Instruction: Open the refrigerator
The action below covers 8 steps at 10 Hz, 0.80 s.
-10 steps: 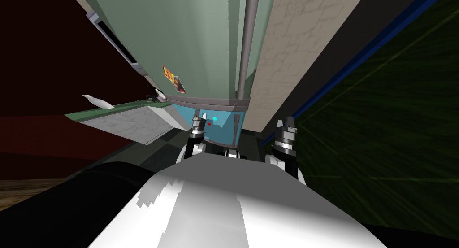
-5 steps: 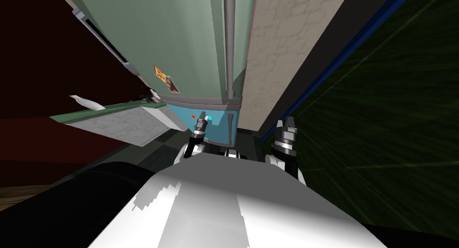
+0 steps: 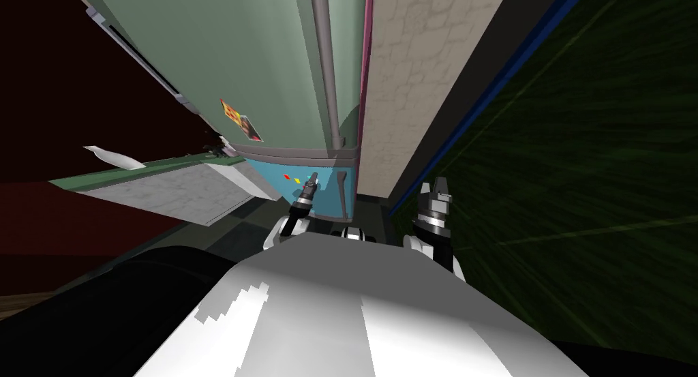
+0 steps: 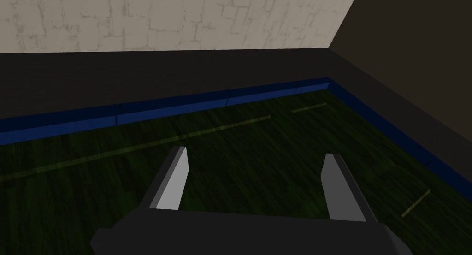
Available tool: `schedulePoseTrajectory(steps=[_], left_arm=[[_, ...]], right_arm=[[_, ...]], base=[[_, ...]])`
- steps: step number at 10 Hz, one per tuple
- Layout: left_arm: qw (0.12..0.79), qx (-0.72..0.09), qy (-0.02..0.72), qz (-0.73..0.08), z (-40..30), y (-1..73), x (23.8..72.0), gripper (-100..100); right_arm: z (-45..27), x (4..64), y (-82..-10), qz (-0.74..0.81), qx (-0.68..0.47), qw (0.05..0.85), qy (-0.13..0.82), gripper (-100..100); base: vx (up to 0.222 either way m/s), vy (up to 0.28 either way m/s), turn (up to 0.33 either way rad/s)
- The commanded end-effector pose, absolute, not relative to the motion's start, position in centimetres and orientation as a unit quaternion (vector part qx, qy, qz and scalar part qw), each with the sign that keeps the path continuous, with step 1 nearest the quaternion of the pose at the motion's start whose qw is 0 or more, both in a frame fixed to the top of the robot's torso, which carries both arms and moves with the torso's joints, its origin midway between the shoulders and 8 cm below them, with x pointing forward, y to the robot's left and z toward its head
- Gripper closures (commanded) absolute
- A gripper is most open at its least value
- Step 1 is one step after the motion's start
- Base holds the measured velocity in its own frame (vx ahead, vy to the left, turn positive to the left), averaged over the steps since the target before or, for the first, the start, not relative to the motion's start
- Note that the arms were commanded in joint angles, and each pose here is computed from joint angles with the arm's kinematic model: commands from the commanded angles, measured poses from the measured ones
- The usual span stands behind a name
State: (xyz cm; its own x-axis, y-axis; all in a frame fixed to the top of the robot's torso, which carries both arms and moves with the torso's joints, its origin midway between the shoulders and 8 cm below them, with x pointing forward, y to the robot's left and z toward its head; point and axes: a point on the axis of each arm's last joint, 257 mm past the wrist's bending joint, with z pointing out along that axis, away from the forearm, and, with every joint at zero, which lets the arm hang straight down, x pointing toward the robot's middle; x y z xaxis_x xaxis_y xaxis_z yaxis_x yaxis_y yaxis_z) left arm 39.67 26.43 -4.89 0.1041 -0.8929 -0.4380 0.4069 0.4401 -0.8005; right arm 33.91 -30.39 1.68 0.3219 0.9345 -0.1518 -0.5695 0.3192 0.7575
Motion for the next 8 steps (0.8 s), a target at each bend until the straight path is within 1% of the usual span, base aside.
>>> schedulePoseTrajectory(steps=[1,8], left_arm=[[0.698,-0.237,0.517,-0.435,-6.7,26.7,40.1,-100],[0.691,-0.183,0.615,-0.332,-11.8,28.4,41.5,-100]], right_arm=[[1.7,33.9,-30.4,0.498,0.303,0.754,0.301,0],[1.7,33.9,-30.4,0.498,0.303,0.754,0.301,0]], base=[[-0.016,-0.103,-0.029],[-0.009,-0.108,-0.051]])
